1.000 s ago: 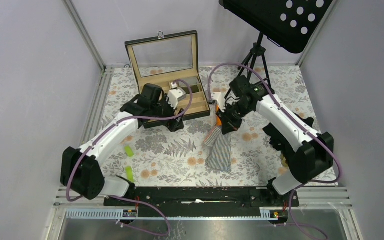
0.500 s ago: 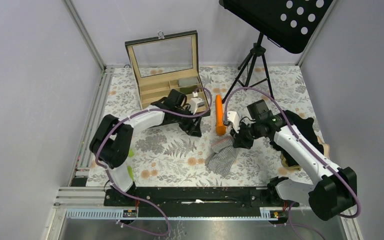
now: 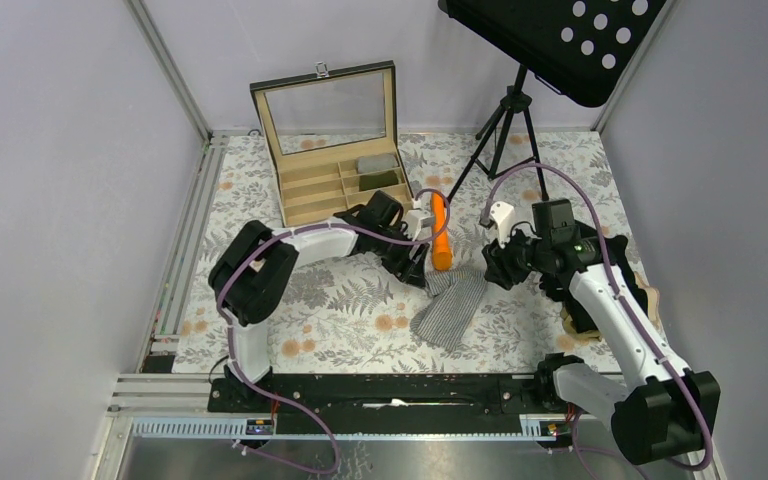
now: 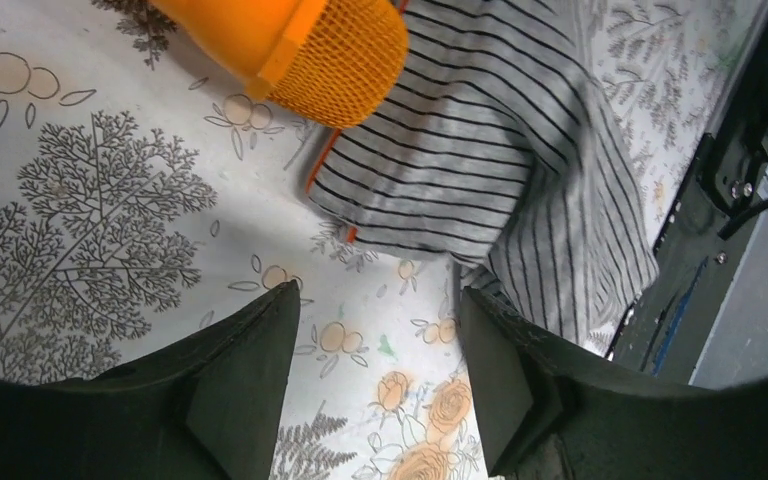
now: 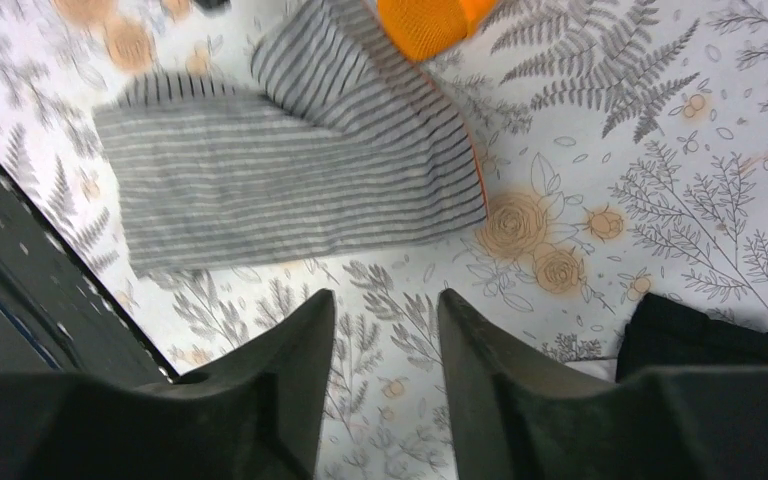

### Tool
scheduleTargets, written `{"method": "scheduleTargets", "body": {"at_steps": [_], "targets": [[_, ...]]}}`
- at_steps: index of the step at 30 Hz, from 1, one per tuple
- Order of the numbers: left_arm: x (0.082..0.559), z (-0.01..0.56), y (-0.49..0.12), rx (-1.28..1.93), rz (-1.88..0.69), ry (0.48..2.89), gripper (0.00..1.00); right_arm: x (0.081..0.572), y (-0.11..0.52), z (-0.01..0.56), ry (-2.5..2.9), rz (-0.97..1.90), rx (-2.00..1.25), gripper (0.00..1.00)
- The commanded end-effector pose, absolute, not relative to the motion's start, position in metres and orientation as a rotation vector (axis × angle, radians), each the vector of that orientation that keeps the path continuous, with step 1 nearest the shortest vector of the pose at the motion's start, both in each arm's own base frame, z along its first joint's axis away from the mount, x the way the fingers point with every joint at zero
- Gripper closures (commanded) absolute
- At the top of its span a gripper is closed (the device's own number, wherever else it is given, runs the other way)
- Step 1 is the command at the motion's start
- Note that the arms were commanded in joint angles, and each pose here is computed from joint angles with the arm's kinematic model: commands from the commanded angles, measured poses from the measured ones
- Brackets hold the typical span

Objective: Roll the underwear
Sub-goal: Place the underwear at the center of the board, then flatten out the underwear at the center of the board.

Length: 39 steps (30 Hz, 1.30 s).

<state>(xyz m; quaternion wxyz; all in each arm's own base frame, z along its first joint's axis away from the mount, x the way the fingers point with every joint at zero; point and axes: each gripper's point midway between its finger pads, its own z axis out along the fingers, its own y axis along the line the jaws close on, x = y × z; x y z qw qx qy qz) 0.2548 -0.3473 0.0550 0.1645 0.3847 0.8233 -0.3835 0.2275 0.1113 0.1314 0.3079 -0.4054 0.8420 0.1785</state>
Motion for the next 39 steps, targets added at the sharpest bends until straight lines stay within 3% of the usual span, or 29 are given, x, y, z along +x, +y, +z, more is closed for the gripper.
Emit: {"method": "scheduleTargets", "body": {"at_steps": [1, 6, 11, 14, 19, 29, 33, 39], "targets": [[0.278, 0.061, -0.363, 0.996, -1.053, 2.361, 0.36, 0.246, 0.119, 0.162, 2.193, 0.484, -0.873, 0.45], [0.298, 0.065, -0.352, 0.809, -1.009, 2.463, 0.43, 0.245, 0.121, 0.167, 2.200, 0.511, -0.796, 0.43], [0.315, 0.079, -0.353, 0.612, -1.057, 2.545, 0.60, 0.250, 0.119, 0.172, 2.211, 0.489, -0.766, 0.42], [0.321, 0.090, -0.351, 0.357, -1.067, 2.621, 0.55, 0.252, 0.119, 0.174, 2.237, 0.499, -0.727, 0.41], [0.309, 0.091, -0.344, 0.087, -1.113, 2.644, 0.61, 0.253, 0.118, 0.168, 2.321, 0.510, -0.645, 0.38], [0.262, 0.051, -0.343, -0.089, -1.364, 2.661, 0.61, 0.272, 0.116, 0.176, 2.323, 0.470, -0.620, 0.39], [0.263, 0.048, -0.354, -0.140, -1.459, 2.649, 0.58, 0.272, 0.118, 0.176, 2.312, 0.482, -0.630, 0.39], [0.265, 0.039, -0.358, -0.179, -1.446, 2.711, 0.63, 0.268, 0.117, 0.179, 2.301, 0.482, -0.620, 0.39]]}}
